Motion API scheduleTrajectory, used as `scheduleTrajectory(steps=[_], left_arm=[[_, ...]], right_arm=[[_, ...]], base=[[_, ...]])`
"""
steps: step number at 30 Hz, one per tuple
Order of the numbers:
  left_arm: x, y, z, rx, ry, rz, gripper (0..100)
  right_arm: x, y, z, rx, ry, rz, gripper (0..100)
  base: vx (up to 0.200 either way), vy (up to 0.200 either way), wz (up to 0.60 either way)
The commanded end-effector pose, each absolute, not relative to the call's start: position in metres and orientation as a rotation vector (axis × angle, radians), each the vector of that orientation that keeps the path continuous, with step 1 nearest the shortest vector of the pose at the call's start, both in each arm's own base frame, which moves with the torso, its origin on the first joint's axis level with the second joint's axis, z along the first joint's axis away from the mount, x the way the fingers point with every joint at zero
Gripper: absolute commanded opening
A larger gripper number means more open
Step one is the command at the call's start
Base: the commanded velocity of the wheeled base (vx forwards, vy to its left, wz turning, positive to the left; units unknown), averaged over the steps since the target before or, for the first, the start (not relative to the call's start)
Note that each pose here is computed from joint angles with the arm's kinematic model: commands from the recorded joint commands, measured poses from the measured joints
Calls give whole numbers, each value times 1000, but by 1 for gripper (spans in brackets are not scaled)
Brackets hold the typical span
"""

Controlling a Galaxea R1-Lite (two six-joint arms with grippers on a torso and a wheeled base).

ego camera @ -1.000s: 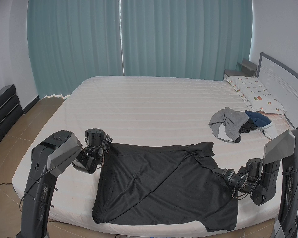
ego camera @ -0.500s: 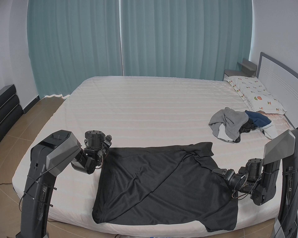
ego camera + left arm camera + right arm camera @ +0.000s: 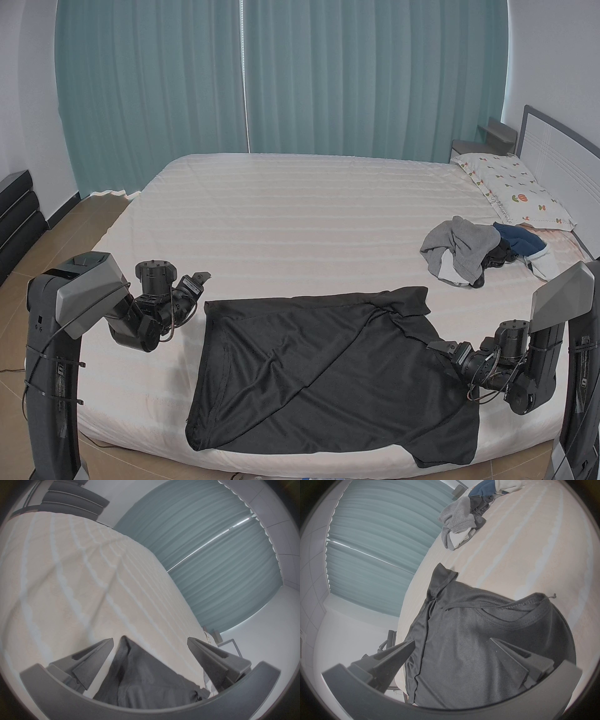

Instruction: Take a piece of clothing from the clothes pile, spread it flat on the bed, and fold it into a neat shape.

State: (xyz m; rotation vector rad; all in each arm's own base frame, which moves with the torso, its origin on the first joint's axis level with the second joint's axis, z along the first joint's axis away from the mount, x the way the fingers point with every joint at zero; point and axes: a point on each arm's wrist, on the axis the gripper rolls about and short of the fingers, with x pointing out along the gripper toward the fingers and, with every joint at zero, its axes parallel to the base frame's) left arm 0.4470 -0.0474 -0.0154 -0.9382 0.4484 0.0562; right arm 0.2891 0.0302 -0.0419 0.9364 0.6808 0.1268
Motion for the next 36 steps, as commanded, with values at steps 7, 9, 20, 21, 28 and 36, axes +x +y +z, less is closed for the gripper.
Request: scheduleTrajectory(steps=[7,9,20,21,28,36], left_arm=[[389,-47,3,-934,676,-175,100],[383,-59,1,-924,705,-195,100],[366,-108,-15,-831,736,-142,100],[366,-108,-15,-823,737,-142,100],[363,-107,-29,-698,742,-133,100],[361,-116,-46,-584,728,-82,100]], right_arm=[[289,30,-41,935,670,133,100],[289,30,-41,935,670,133,100],[288,30,-43,919,674,136,100],[288,30,-43,919,674,136,100],[288,30,-43,917,675,136,100],[288,30,-43,919,677,135,100]], base=[[0,0,0],[0,0,0],[0,0,0],[0,0,0],[0,0,0],[0,0,0]])
